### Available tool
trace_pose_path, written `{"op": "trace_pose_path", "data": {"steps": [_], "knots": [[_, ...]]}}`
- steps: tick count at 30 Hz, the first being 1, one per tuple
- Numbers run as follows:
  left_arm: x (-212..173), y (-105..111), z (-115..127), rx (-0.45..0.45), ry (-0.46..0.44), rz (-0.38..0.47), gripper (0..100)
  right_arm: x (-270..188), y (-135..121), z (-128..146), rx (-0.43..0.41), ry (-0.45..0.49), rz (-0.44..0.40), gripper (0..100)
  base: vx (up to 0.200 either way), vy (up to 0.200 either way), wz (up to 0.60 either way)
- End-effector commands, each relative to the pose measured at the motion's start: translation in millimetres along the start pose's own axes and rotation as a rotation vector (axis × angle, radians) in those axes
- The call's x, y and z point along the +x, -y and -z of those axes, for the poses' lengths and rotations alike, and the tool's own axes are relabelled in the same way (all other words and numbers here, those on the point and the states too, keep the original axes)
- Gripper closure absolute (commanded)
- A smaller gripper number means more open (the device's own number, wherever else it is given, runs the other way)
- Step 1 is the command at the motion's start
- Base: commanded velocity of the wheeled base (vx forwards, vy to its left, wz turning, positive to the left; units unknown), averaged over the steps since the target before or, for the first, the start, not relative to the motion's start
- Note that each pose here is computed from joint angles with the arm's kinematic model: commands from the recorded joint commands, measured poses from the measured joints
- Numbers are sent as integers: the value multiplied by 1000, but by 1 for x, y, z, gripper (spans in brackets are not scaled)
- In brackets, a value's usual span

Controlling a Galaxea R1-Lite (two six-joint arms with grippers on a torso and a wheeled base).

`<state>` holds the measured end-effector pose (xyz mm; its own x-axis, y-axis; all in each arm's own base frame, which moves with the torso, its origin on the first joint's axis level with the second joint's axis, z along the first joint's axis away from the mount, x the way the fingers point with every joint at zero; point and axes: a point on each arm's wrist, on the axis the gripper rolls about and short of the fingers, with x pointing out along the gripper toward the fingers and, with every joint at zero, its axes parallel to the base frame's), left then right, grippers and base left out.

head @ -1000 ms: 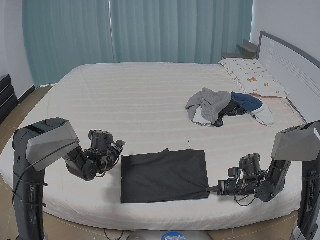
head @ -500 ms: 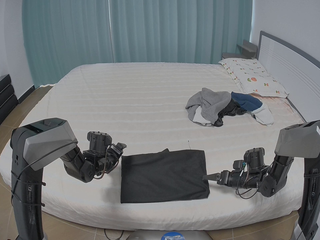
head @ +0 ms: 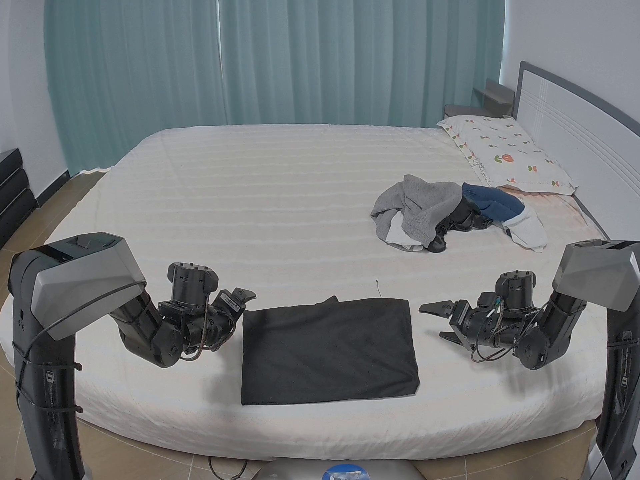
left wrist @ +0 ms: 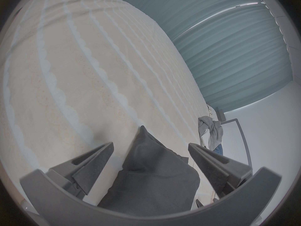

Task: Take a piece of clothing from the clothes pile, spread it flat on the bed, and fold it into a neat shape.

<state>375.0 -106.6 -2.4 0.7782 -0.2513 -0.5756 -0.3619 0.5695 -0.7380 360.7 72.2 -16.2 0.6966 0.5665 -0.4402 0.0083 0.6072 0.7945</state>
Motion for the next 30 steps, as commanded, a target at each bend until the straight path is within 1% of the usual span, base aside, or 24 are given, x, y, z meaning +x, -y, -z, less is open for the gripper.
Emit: {"op": "trace_pose_path", "data": {"steps": [1, 3, 7, 9, 11, 12, 13, 15, 20, 23, 25, 26, 30], "knots": [[-1, 1, 0, 0, 0, 0, 0, 5, 7, 1, 8, -6, 12, 0, -200, 0, 0], [-1, 0, 0, 2, 0, -2, 0, 6, 8, 1, 8, -6, 12, 0, -200, 0, 0], [0, -2, 4, 14, -7, -10, 0, 7, 9, 2, 10, -8, 16, 0, 0, 0, 0], [-1, -3, 6, 43, -10, -14, 0, 8, 9, 2, 10, -9, 15, 0, 0, 0, 0], [-1, -6, 8, 102, -14, -24, 0, 9, 10, 2, 10, -9, 15, 0, 0, 0, 0], [-1, -6, 8, 102, -14, -24, 0, 9, 10, 2, 10, -9, 15, 0, 0, 0, 0], [-1, -9, 10, 149, -23, -31, 0, 9, 10, 3, 10, -11, 16, 0, 0, 0, 0], [0, -9, 10, 171, -22, -30, 0, 9, 10, 3, 10, -11, 16, 0, 0, 0, 0], [6, -9, 10, 182, -16, -1, 0, 9, 10, 3, 9, -12, 17, 0, 0, 0, 0], [9, -13, 16, 262, -24, 15, 0, 9, 10, 3, 8, -14, 16, 0, 0, 0, 0], [10, -13, 16, 265, -25, 16, 0, 9, 10, 3, 8, -14, 16, 0, 0, 0, 0], [16, -20, 21, 324, -44, 15, 0, 10, 9, 4, 7, -15, 15, 0, 0, 0, 0], [17, -21, 23, 353, -50, 21, 0, 10, 9, 3, 7, -14, 14, 0, 0, 0, 0]]}}
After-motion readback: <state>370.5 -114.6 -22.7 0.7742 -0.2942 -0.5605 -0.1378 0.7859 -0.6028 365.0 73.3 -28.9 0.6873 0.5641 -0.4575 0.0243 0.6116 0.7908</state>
